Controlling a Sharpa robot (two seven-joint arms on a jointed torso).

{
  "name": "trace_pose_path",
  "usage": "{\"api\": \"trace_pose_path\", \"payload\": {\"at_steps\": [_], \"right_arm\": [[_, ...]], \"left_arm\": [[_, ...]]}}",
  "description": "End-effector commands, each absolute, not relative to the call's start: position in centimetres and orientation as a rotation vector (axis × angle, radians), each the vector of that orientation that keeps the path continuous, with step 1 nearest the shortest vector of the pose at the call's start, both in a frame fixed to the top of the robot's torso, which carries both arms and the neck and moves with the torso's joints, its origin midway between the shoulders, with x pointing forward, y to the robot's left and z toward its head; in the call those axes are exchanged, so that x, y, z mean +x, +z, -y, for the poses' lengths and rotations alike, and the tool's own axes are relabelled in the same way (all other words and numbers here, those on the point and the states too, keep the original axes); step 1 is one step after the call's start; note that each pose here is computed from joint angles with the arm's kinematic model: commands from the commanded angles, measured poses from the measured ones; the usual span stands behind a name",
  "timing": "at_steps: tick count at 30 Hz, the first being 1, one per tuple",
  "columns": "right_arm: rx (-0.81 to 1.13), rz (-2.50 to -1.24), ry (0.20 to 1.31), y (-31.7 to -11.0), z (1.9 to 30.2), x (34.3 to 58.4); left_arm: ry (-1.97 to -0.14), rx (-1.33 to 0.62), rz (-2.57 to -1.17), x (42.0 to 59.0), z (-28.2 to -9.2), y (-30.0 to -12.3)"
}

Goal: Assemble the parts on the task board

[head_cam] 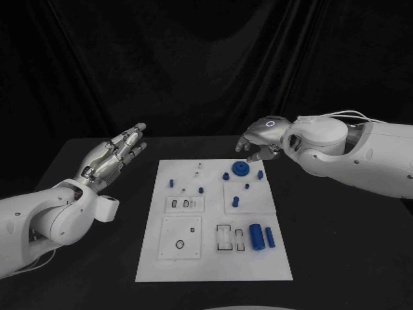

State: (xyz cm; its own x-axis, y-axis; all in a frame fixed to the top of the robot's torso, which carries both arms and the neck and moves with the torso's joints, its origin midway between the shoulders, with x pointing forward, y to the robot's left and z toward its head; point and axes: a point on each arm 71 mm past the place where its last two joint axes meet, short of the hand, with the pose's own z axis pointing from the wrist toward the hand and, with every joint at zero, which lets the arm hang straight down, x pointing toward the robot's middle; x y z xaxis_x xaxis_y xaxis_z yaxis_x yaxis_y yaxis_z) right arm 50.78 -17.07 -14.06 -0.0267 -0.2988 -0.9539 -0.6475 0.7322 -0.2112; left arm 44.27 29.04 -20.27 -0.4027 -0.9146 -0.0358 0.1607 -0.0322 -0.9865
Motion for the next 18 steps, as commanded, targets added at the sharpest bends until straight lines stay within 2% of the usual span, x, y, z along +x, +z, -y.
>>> {"api": "trace_pose_path", "payload": {"at_steps": [1, 18], "right_arm": [[-0.798, -1.548, 0.359, -13.9, 16.5, 50.6], [-0.839, -1.598, 0.39, -16.4, 14.9, 50.9]], "left_arm": [[-1.625, -0.793, -1.305, 43.9, -29.1, -19.4], [-1.641, -0.792, -1.296, 43.2, -29.3, -18.9]]}}
